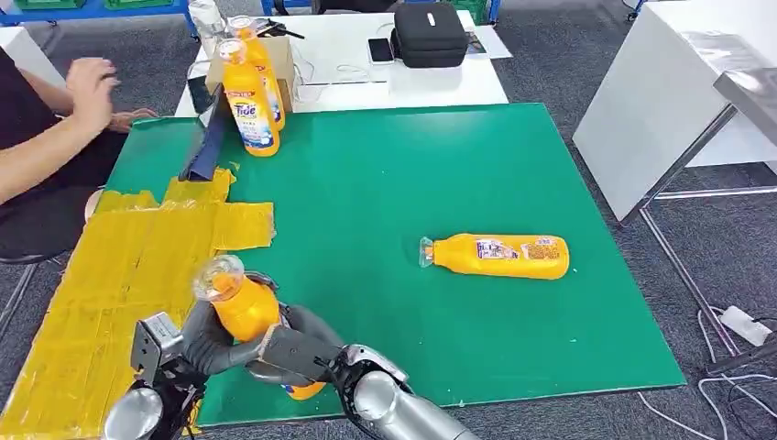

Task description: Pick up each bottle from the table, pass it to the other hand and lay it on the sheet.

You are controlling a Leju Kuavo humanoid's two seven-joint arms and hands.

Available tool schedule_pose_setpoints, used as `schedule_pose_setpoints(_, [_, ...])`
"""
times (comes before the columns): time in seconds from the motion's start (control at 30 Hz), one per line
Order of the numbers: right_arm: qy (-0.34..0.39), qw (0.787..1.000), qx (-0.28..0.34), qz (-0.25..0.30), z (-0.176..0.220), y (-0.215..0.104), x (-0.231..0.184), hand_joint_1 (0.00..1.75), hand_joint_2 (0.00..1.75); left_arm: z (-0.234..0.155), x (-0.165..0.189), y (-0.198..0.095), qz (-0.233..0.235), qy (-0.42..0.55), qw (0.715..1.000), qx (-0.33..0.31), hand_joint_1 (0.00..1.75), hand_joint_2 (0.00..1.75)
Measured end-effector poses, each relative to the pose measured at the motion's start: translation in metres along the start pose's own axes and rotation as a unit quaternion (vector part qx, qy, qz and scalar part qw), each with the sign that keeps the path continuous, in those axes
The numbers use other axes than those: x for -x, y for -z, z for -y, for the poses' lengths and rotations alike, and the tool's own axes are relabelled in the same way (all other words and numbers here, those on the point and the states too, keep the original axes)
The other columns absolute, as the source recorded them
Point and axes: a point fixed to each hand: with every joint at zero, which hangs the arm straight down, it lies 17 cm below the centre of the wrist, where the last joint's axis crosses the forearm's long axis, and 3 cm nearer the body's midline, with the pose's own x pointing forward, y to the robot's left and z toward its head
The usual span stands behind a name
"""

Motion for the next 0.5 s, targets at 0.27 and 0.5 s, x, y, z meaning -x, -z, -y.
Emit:
schedule_pose_setpoints(0.27, [0.0,1.0,0.005,-0.001,0.003,0.0,0.002,0.05,1.75,0.001,0.0,-0.001,0.001,0.0,1.0,0.005,1.75,1.75])
schedule_pose_setpoints(0.5, [-0.05,0.996,0.064,-0.02,0.038,-0.004,0.016,0.0,1.75,0.004,-0.003,-0.005,0.005,0.014,1.0,0.001,1.75,1.75])
